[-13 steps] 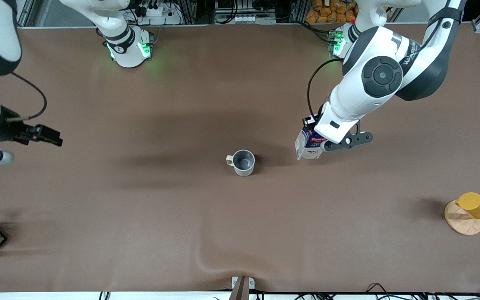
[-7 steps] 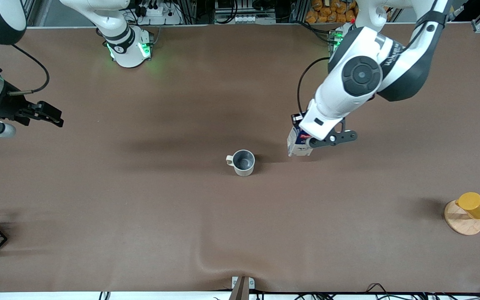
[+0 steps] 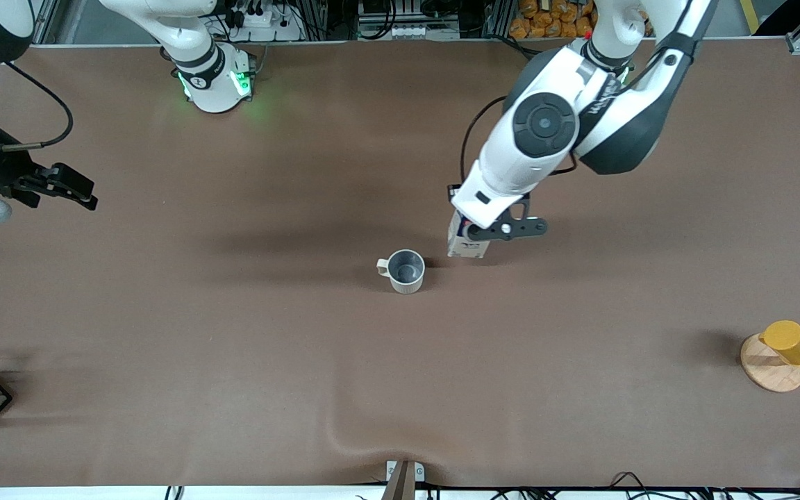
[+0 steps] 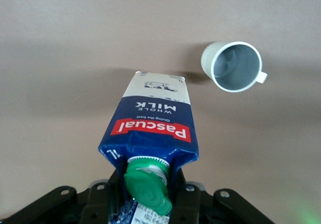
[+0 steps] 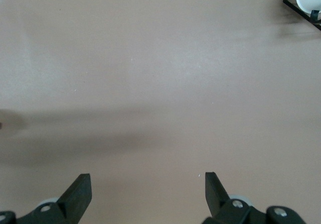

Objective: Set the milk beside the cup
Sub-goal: 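Carry the milk carton with the left gripper toward the mug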

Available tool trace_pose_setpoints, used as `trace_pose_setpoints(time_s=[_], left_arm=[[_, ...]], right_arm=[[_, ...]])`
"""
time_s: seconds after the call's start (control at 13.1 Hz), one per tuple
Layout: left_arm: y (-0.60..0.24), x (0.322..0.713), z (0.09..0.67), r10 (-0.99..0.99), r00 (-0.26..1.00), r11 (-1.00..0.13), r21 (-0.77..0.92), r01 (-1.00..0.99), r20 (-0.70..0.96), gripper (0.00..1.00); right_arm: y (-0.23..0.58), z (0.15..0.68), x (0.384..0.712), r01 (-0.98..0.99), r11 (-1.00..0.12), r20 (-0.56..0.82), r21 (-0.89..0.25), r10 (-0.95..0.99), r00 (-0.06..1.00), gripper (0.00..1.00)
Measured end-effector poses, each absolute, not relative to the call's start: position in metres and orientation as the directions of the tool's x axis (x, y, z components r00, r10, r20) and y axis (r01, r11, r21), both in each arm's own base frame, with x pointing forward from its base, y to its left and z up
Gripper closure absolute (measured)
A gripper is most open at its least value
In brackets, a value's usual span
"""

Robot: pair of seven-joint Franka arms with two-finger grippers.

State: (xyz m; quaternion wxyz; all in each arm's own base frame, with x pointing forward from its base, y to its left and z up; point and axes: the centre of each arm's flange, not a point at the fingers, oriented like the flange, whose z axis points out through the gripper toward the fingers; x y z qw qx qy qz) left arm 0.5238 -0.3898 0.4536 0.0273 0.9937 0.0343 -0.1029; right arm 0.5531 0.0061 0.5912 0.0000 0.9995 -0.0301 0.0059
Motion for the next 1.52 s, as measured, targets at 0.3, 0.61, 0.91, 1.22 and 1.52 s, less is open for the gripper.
trace_pose_setpoints(time_s=[0.3, 0.61, 0.91, 1.22, 1.52], left_arm=[[-0.422, 0.512, 0.438, 0.016, 0.980, -0.997, 0.065, 0.030, -0.201, 0.60], [-0.452, 0.502, 0.418, -0.023, 0.982, -0.996, 0.090, -0.006, -0.189, 0.61], [-0.468, 0.505, 0.400, 0.027, 0.977, -0.996, 0.082, 0.045, -0.210, 0.61], [-0.486, 0.498, 0.385, 0.073, 0.971, -0.994, 0.065, 0.090, -0.229, 0.61], [-0.491, 0.499, 0.371, 0.114, 0.966, -0.990, 0.060, 0.131, -0.231, 0.60]], right_arm=[[0.006, 0.593, 0.553, -0.026, -1.000, 0.013, 0.000, -0.026, 1.000, 0.00], [0.004, 0.596, 0.551, -0.018, -1.000, 0.000, 0.000, -0.018, 1.000, 0.00], [0.003, 0.598, 0.551, -0.018, -1.000, -0.001, 0.000, -0.018, 1.000, 0.00], [0.004, 0.601, 0.551, -0.017, -1.000, 0.004, 0.000, -0.017, 1.000, 0.00], [0.004, 0.602, 0.551, -0.015, -1.000, 0.006, 0.000, -0.015, 1.000, 0.00]])
